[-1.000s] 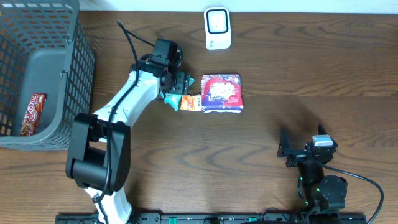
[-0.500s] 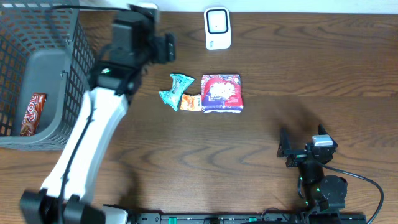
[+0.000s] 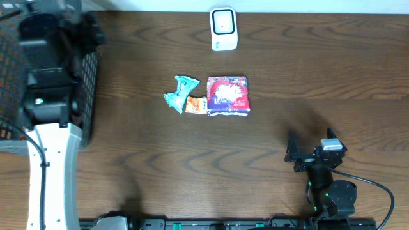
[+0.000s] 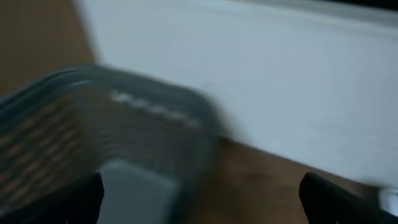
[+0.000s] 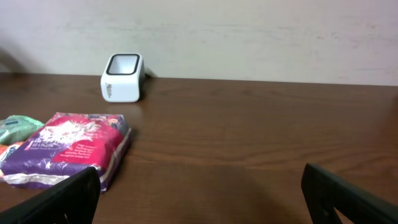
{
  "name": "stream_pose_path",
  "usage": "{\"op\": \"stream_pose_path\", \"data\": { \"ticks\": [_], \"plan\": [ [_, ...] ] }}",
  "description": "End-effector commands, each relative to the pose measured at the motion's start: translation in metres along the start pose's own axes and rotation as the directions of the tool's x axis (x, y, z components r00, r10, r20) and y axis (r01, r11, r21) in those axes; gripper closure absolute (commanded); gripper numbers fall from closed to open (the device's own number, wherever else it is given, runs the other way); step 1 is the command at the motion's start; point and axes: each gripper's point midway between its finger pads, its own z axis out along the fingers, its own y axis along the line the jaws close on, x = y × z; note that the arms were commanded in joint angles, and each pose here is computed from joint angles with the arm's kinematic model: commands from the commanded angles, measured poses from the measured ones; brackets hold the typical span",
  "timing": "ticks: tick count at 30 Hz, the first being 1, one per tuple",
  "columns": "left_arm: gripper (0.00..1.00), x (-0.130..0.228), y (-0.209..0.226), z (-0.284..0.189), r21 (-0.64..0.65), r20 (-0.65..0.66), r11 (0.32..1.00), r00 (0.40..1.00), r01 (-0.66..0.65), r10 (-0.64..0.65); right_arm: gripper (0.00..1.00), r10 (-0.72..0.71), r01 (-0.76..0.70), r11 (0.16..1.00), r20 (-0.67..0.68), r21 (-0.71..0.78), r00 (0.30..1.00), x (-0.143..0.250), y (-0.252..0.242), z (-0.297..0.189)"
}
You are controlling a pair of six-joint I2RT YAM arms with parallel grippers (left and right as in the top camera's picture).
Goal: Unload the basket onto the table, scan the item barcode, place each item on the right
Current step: 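Move the left gripper back into the grey basket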
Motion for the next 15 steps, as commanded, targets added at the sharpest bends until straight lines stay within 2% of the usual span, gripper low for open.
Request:
{"op": "stream_pose_path", "data": {
  "ticks": [1,8,15],
  "plan": [
    [0.0,-0.011,0.059,-0.004,-0.186,0.019,0.982,0.999,0.032,-0.029,0.01,-0.016,0.016,1.0,-0.002,0.0,1.0,0.001,0.001,0.0],
    [0.0,-0.018,0.113,-0.013,-0.303,0.045,0.95,0.997,0.075,-0.064,0.01,-0.016,0.016,1.0,-0.002,0.0,1.0,0.001,0.001,0.0],
    [0.0,-0.001,0.156,-0.017,-0.401,-0.008,0.912,0.995,0.085,-0.096,0.01,-0.016,0.016,1.0,-0.002,0.0,1.0,0.001,0.001,0.0]
  ]
}}
